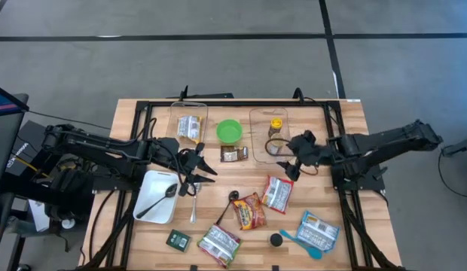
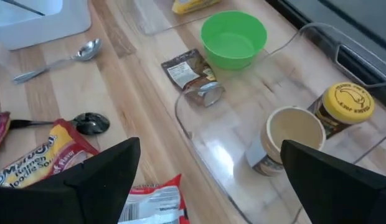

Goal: Pick & Place Food Item

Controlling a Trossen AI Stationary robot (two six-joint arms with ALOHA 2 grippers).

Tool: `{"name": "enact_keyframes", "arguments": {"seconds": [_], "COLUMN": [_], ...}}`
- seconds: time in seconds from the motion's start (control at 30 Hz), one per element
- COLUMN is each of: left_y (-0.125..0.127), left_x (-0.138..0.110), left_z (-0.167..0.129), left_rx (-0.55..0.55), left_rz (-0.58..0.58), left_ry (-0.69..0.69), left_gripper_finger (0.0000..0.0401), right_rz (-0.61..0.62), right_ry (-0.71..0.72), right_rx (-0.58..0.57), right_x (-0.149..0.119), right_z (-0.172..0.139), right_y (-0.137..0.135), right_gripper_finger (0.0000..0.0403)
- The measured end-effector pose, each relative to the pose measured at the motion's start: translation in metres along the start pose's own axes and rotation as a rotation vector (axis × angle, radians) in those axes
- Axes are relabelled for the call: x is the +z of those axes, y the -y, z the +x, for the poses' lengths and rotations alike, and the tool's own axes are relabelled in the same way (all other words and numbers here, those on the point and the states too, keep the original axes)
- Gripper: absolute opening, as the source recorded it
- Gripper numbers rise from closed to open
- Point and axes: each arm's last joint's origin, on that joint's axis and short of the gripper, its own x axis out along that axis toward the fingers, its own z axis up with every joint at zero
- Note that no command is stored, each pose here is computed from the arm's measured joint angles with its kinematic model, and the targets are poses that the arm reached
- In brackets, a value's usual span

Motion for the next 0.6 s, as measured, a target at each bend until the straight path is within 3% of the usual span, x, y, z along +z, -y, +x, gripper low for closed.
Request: {"name": "enact_keyframes", "arguments": {"seconds": [0.3, 0.6], "left_y": [0.000, 0.000], "left_x": [0.000, 0.000], "left_z": [0.000, 0.000], "left_rx": [0.000, 0.000], "left_rz": [0.000, 0.000], "left_ry": [0.000, 0.000], "left_gripper_finger": [0.0108, 0.0108], "right_rz": [-0.043, -0.065], "right_ry": [0.023, 0.092], "right_rx": [-0.056, -0.159], "right_x": [-0.015, -0.022], "right_z": [0.004, 0.008], "right_y": [-0.026, -0.036], "right_gripper_finger": [0.0382, 0.0382]}}
